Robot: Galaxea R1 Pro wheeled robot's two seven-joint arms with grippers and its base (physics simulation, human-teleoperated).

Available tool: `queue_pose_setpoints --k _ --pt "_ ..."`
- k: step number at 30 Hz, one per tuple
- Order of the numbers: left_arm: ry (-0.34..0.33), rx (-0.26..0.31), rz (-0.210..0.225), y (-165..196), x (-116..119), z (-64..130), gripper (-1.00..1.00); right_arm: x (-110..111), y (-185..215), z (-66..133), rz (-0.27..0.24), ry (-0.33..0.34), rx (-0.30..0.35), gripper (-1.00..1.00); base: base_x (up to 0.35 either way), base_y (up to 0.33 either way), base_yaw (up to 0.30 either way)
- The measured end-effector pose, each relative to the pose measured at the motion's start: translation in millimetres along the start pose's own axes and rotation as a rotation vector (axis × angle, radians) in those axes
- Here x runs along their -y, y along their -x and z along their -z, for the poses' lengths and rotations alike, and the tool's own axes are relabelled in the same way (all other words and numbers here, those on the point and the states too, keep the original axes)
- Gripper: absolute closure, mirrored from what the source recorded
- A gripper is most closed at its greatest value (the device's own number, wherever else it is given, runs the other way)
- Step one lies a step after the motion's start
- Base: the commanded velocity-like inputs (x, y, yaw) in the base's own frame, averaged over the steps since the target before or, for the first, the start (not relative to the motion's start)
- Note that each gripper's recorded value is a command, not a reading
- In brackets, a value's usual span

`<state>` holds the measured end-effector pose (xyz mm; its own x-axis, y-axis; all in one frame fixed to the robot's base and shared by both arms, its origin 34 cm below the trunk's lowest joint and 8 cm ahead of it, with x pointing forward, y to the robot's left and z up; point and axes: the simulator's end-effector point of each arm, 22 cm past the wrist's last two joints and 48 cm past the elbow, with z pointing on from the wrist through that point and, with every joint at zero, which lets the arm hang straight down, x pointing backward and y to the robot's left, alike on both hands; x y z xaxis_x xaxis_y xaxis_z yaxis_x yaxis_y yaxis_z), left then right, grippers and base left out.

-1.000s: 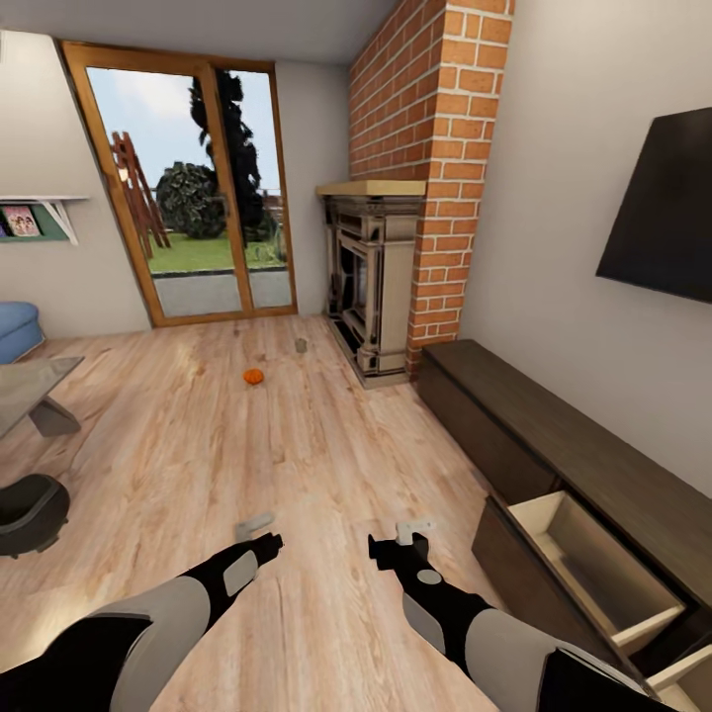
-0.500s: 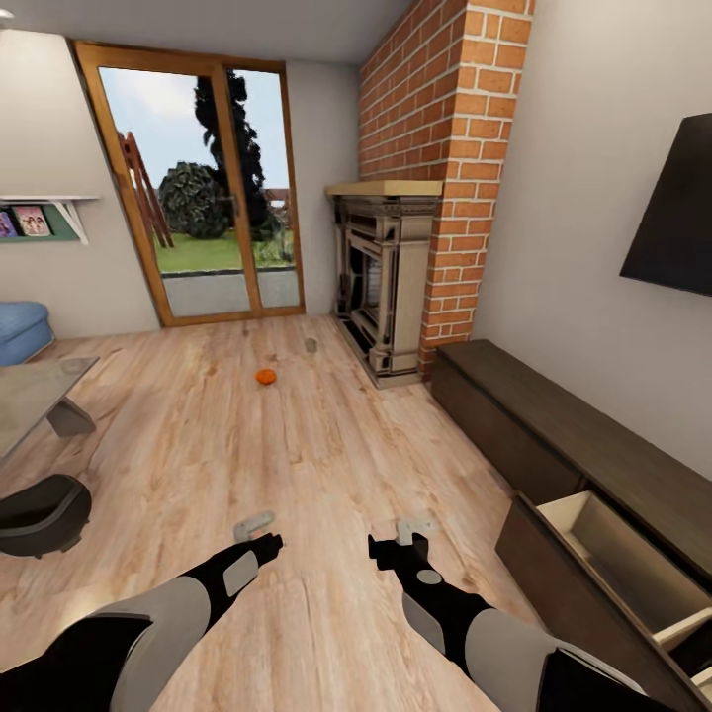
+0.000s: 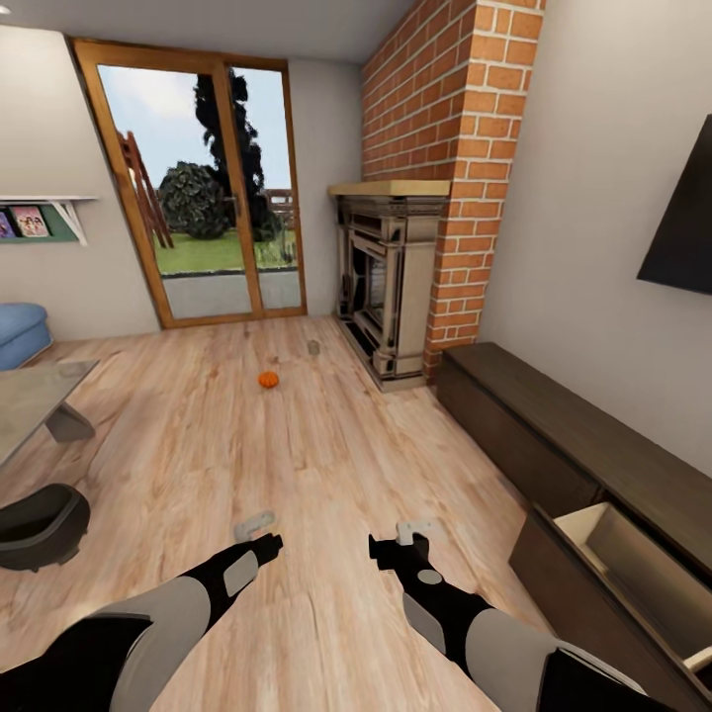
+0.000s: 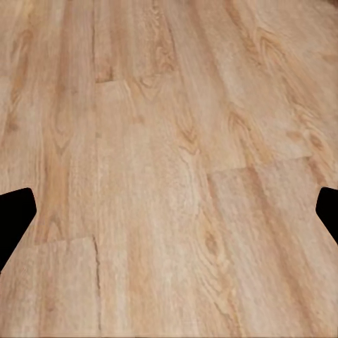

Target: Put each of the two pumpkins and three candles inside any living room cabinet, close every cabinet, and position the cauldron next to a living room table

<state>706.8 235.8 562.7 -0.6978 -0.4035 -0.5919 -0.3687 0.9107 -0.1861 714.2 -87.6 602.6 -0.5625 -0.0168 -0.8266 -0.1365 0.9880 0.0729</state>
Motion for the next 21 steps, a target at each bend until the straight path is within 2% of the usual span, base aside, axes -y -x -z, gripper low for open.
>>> queue_pose_setpoints --k 5,21 --pt "-0.002 -0.001 0.0 -0.6 1.4 0.2 -1.0 -0.7 0.0 0.1 0.0 0.001 0.0 -1.0 0.31 0.083 0.089" --pt "-0.005 -0.002 -0.001 -1.3 3.3 0.5 -1.0 -0.8 -0.4 0.1 0.0 0.001 -0.002 -1.0 0.314 0.103 0.267"
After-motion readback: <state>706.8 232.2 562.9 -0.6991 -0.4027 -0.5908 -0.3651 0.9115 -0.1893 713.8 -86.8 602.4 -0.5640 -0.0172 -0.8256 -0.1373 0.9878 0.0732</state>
